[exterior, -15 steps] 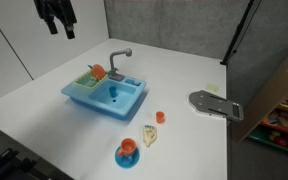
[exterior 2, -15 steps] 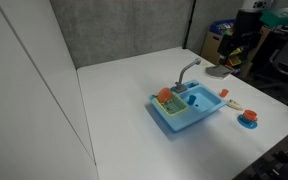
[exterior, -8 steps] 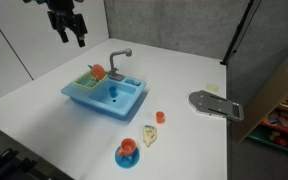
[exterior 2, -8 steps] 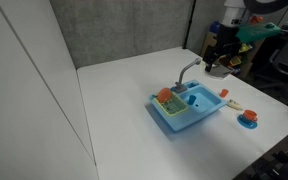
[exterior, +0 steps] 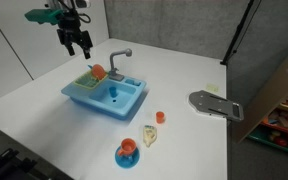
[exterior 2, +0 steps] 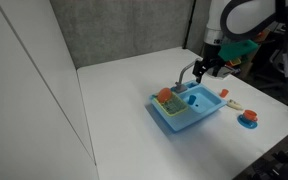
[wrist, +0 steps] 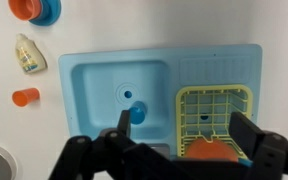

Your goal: Put the bottle on the sink

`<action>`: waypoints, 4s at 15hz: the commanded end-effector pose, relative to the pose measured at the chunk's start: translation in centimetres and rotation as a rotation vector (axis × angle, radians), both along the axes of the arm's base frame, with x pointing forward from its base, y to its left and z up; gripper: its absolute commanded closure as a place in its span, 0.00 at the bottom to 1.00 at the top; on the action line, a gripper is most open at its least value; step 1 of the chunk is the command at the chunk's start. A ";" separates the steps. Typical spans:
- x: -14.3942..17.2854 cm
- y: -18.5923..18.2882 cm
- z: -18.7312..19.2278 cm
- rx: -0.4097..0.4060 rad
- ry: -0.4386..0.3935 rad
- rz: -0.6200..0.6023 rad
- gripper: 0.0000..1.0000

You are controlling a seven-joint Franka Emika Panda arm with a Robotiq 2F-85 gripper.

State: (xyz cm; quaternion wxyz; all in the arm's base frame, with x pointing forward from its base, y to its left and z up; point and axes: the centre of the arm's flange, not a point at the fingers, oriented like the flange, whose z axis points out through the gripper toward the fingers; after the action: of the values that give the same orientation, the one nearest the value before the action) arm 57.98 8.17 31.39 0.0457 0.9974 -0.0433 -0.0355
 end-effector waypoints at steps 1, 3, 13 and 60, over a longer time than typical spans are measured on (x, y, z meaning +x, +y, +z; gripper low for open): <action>2.2 -0.7 -1.0 -0.022 0.003 -0.074 0.00; 2.5 -2.1 -1.2 -0.018 0.009 -0.127 0.00; 1.7 -14.0 -0.7 -0.030 0.048 -0.372 0.00; -0.4 -34.5 -17.2 -0.119 0.059 -0.410 0.00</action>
State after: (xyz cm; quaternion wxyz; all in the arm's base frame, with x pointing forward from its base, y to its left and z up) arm 56.48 -25.82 12.76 0.0986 0.9579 -0.2597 -0.0725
